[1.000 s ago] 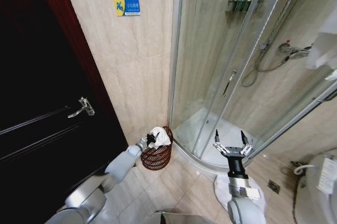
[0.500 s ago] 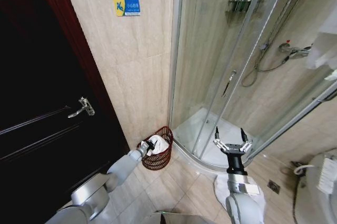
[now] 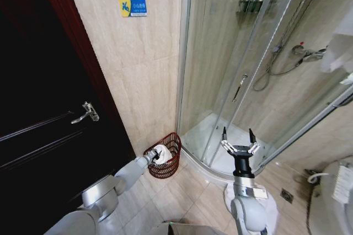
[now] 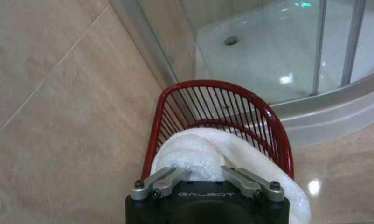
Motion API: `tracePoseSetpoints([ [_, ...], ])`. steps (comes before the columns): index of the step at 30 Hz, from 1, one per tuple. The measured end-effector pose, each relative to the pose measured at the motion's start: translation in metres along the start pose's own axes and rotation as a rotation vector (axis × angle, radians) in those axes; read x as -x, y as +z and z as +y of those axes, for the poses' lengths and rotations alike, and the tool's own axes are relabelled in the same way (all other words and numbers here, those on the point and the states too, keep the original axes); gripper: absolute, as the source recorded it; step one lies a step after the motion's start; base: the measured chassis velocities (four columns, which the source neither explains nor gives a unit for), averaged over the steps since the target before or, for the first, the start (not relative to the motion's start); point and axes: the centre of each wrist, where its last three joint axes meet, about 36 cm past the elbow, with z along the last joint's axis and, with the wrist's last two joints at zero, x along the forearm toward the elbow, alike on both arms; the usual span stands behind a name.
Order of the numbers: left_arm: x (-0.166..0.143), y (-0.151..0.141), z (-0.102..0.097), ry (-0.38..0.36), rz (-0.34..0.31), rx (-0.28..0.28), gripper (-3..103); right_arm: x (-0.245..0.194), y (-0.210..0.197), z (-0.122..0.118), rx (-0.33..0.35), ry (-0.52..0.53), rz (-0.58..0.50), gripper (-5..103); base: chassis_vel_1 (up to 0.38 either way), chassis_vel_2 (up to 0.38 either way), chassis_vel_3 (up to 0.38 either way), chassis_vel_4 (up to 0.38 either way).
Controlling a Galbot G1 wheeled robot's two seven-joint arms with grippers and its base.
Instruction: Discard the used towel into the hamper.
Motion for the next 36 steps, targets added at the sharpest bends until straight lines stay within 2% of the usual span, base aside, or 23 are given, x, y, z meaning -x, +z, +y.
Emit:
tracePoseSetpoints([
  [6, 0.013, -0.019, -0.006, 0.006, 0.012, 0.018, 5, -0.001, 0.005, 0.007, -0.004, -0.038, -0.008, 100, 0.0, 0.0, 0.0, 0.0],
  [12, 0.018, -0.02, -0.018, 0.023, 0.036, 0.022, 5, 0.001, 0.007, 0.014, 0.003, -0.061, -0.021, 100, 0.0, 0.0, 0.0, 0.0],
  [14, 0.021, -0.023, -0.031, 0.021, 0.05, -0.031, 5, -0.003, 0.012, 0.016, 0.009, -0.073, -0.02, 100, 0.0, 0.0, 0.0, 0.0],
  [17, 0.025, -0.027, -0.04, 0.021, 0.066, -0.063, 5, -0.007, 0.014, 0.015, 0.01, -0.076, -0.02, 100, 0.0, 0.0, 0.0, 0.0],
  [26, 0.033, -0.046, -0.042, -0.003, 0.104, -0.107, 5, -0.033, 0.02, 0.013, 0.029, -0.063, 0.009, 100, 0.0, 0.0, 0.0, 0.0],
  [29, 0.038, -0.058, -0.049, -0.005, 0.098, -0.144, 5, -0.037, 0.019, 0.016, 0.036, -0.068, 0.009, 100, 0.0, 0.0, 0.0, 0.0],
  [33, 0.04, -0.065, -0.058, -0.009, 0.1, -0.16, 4, -0.038, 0.019, 0.017, 0.036, -0.069, 0.009, 100, 0.0, 0.0, 0.0, 0.0],
  [34, 0.041, -0.065, -0.06, -0.013, 0.103, -0.161, 10, -0.038, 0.019, 0.017, 0.036, -0.069, 0.011, 100, 0.0, 0.0, 0.0, 0.0],
  [36, 0.041, -0.065, -0.061, -0.016, 0.107, -0.161, 10, -0.038, 0.019, 0.017, 0.036, -0.066, 0.011, 100, 0.0, 0.0, 0.0, 0.0],
])
